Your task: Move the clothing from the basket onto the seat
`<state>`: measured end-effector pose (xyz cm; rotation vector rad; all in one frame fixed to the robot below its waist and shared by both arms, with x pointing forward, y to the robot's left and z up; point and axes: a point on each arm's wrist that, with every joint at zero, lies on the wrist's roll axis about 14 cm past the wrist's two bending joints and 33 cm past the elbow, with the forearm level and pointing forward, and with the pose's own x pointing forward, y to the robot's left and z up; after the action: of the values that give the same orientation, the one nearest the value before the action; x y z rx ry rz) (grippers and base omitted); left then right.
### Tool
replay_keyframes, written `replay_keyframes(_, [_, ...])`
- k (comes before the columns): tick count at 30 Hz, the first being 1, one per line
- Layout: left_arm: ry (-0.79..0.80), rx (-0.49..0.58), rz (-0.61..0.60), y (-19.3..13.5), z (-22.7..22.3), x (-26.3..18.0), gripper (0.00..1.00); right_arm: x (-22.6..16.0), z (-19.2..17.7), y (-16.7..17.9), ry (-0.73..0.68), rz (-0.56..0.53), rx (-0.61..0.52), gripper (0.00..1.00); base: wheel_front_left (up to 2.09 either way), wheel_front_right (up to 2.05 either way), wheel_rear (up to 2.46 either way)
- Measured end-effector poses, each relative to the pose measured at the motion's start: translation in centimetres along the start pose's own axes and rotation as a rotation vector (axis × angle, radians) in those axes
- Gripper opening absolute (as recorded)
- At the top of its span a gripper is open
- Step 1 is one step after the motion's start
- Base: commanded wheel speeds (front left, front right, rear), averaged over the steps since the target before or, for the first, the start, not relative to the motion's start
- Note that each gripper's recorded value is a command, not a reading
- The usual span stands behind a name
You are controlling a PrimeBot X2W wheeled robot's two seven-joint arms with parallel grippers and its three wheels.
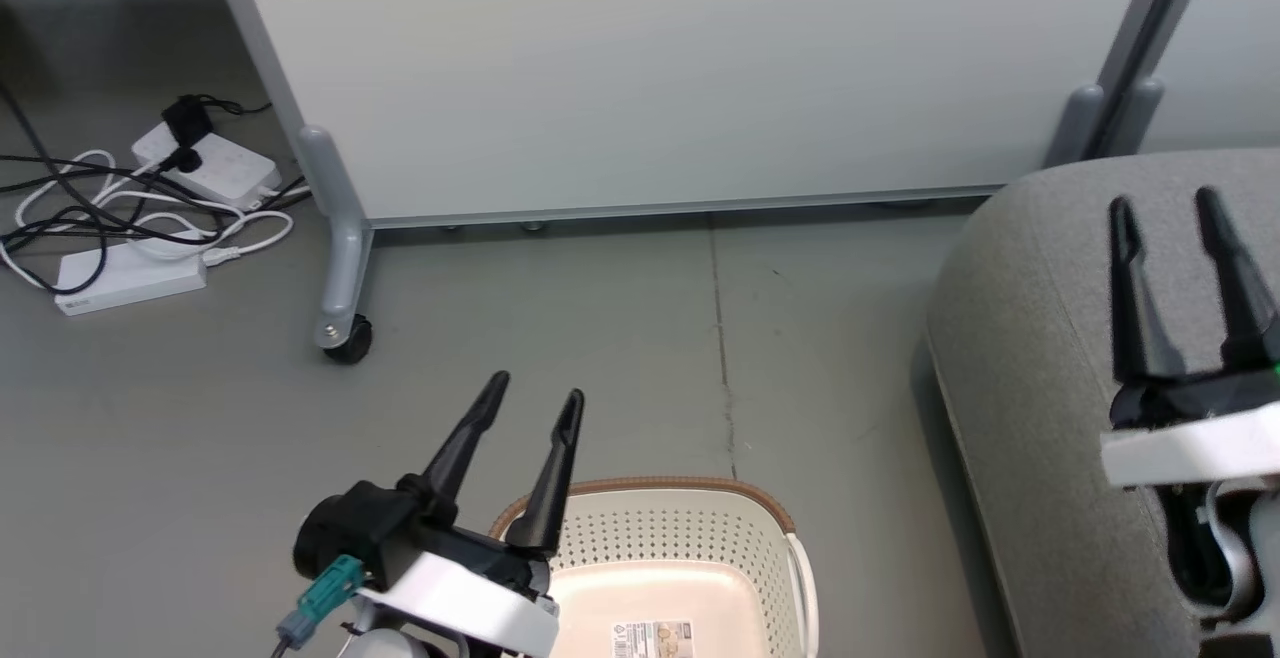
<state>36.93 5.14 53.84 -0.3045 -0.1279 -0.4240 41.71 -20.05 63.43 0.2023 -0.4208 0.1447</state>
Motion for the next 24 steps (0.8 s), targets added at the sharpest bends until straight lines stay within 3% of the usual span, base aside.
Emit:
replay_keyframes(4, [-0.061, 0.01, 0.155, 3.7, 2.1, -1.9, 1.0, -1.9, -3.1, 2.7, 0.082, 0.045, 0.012, 1.0, 0.0, 0.0, 0.0])
replay_keyframes(11, [-0.04, 0.038, 0.288, 6.6, 1.6, -5.4, 1.0, -5.2, -6.9, 5.6, 0.203, 0.08, 0.028, 1.0, 0.0, 0.0, 0.0])
replay_keyframes(15, [0.022, 0.045, 0.316, 7.0, -0.3, -6.6, 1.0, -7.4, -8.8, 5.3, 0.275, 0.047, 0.023, 1.0, 0.0, 0.0, 0.0])
replay_keyframes(19, [0.057, 0.059, 0.378, 8.1, -1.3, -7.4, 1.0, -8.3, -8.8, 4.0, 0.277, -0.026, 0.035, 1.0, 0.0, 0.0, 0.0])
replay_keyframes(24, [0.096, 0.084, 0.371, 7.7, -2.4, -7.1, 1.0, -8.8, -9.2, 2.8, 0.287, -0.075, 0.044, 1.0, 0.0, 0.0, 0.0])
